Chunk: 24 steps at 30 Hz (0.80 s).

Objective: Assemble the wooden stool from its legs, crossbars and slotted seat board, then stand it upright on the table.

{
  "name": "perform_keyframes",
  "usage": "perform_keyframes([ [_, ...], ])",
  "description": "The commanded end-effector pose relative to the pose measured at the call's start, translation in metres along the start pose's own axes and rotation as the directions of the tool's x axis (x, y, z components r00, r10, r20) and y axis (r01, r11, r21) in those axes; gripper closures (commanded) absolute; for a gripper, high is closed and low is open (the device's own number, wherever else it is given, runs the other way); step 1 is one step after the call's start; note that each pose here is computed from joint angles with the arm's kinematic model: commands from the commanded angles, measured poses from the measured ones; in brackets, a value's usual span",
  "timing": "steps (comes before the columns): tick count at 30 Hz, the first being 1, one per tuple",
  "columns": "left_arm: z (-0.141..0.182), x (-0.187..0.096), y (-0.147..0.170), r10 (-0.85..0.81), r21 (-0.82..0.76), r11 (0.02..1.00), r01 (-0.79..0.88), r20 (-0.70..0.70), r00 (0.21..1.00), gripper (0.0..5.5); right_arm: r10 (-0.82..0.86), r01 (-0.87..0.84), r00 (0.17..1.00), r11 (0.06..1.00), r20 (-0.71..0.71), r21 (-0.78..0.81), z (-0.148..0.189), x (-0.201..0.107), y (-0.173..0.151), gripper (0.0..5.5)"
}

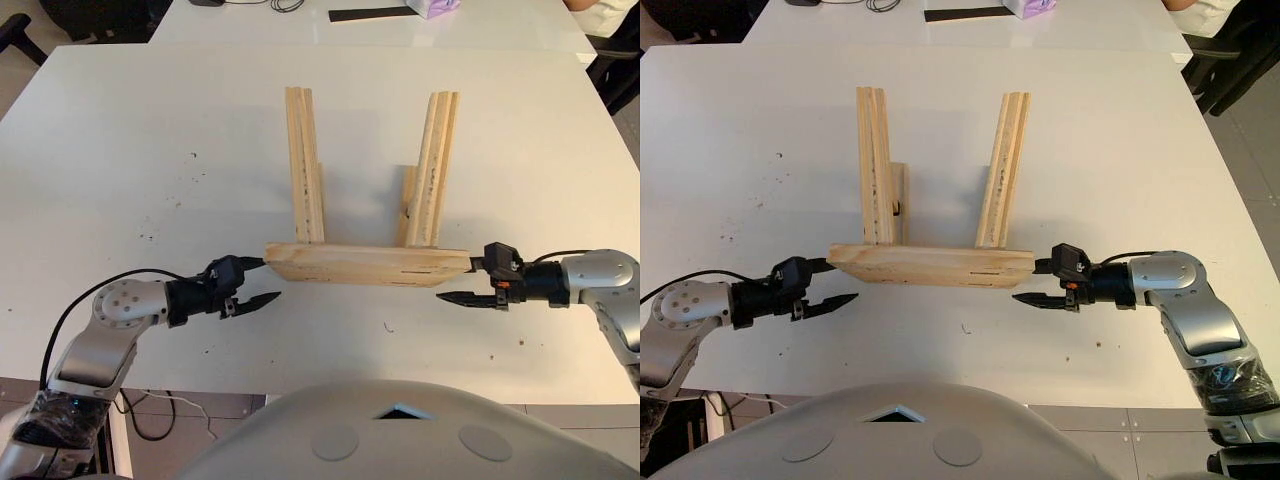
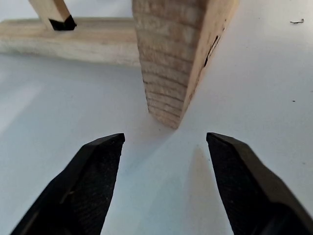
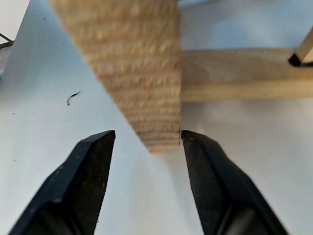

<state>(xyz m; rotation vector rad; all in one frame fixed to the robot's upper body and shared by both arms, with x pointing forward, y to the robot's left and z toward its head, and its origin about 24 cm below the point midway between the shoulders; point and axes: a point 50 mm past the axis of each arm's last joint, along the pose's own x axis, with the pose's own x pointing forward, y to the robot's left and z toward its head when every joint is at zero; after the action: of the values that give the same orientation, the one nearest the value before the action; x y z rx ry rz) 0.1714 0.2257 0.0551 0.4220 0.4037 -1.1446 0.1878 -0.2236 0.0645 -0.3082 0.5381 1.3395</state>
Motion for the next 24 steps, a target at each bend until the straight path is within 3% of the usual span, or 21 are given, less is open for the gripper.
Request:
perform_keyframes([
  [1,0.003,0.009,0.008,-0.024,0.058,0.998,0.023,0.020,0.999,2.39,0.000,0.000,1.000,1.000,0.005,-0.031,0.002,0.008,-0.005,2.99],
  [13,0.006,0.025,0.012,-0.086,0.113,0.990,0.079,0.056,0.995,2.39,0.042,-0.042,0.999,0.997,-0.005,-0.058,0.000,0.021,-0.011,2.99],
  [17,0.008,0.027,0.012,-0.104,0.137,0.986,0.094,0.066,0.992,2.96,0.044,-0.044,0.999,0.997,-0.005,-0.060,-0.002,0.024,-0.013,2.99],
  [24,0.017,0.035,0.012,-0.129,0.148,0.983,0.110,0.127,0.984,3.93,0.055,-0.055,0.998,0.997,0.009,-0.058,-0.004,0.028,-0.013,3.98],
])
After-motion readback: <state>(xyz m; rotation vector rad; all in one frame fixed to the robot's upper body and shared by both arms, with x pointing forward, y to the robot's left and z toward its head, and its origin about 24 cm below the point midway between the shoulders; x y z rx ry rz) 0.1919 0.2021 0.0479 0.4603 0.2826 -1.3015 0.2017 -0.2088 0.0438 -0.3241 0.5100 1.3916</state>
